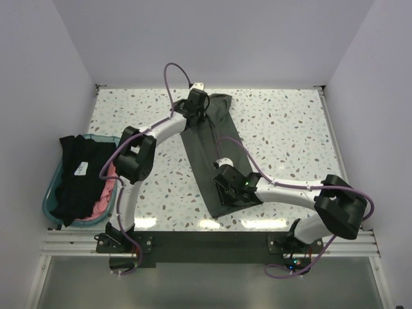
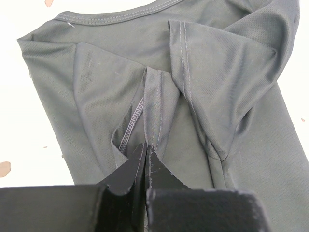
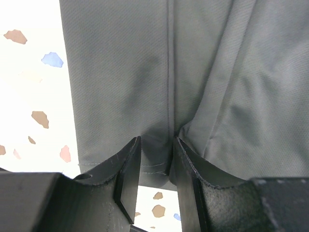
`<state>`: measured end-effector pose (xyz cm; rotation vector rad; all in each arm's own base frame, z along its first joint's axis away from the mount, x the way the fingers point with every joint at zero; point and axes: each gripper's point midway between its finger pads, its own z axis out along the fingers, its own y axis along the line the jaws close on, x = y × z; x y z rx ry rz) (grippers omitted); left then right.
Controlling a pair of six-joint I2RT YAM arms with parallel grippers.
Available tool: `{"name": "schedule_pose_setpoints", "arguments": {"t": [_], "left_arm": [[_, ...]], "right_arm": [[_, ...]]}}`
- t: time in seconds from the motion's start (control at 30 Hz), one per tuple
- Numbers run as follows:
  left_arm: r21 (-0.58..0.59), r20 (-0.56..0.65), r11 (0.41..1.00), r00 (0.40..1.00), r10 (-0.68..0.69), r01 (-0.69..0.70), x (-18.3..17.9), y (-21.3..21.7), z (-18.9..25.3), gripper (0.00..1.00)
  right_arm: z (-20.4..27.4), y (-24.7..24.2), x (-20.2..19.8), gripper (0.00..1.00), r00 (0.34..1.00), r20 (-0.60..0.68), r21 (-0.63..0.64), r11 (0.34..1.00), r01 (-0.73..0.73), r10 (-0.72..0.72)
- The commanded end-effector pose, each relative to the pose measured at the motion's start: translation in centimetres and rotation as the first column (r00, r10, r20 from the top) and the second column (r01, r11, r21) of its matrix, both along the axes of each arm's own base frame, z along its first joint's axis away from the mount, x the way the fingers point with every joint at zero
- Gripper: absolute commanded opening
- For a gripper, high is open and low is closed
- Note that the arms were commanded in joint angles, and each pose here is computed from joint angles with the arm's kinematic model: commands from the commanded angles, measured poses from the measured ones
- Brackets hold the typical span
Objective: Fold and stack the t-shirts
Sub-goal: Fold the tshirt
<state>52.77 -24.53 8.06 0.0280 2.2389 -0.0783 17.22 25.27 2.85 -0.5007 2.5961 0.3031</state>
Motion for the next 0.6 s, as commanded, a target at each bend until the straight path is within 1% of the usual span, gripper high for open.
{"name": "schedule_pose_setpoints", "arguments": {"t": [0.0,0.17,0.33,0.43,0.47,0.57], "left_arm": [[-0.057,0.099,0.998,0.994,0.038,-0.032,1.0,0.3,4.1,0.0],[-0.06,0.096,0.998,0.995,0.034,-0.028,1.0,0.2,4.0,0.0],[-0.061,0.099,0.998,0.994,0.037,-0.031,1.1,0.3,4.0,0.0],[-0.063,0.097,0.997,0.994,0.039,-0.032,1.0,0.3,4.0,0.0],[-0.066,0.1,0.997,0.994,0.042,-0.035,1.0,0.3,4.0,0.0],[-0.069,0.102,0.997,0.994,0.048,-0.041,1.0,0.4,4.1,0.0]], "right_arm": [[-0.2,0.4,0.0,0.37,1.0,0.01,-0.003,1.0,-0.016,0.017],[-1.2,-0.3,-0.5,0.35,1.0,-0.01,-0.034,0.999,0.009,-0.009],[-1.8,-0.6,-1.3,0.31,0.999,-0.026,-0.032,0.999,0.02,-0.021],[-1.5,-0.4,-1.6,0.27,0.999,-0.024,-0.008,1.0,0.028,-0.028],[-1.5,-0.4,-1.8,0.23,0.999,-0.03,-0.001,1.0,0.029,-0.029],[-1.1,0.1,-2.1,0.18,0.999,-0.037,0.025,0.999,0.025,-0.024]]}}
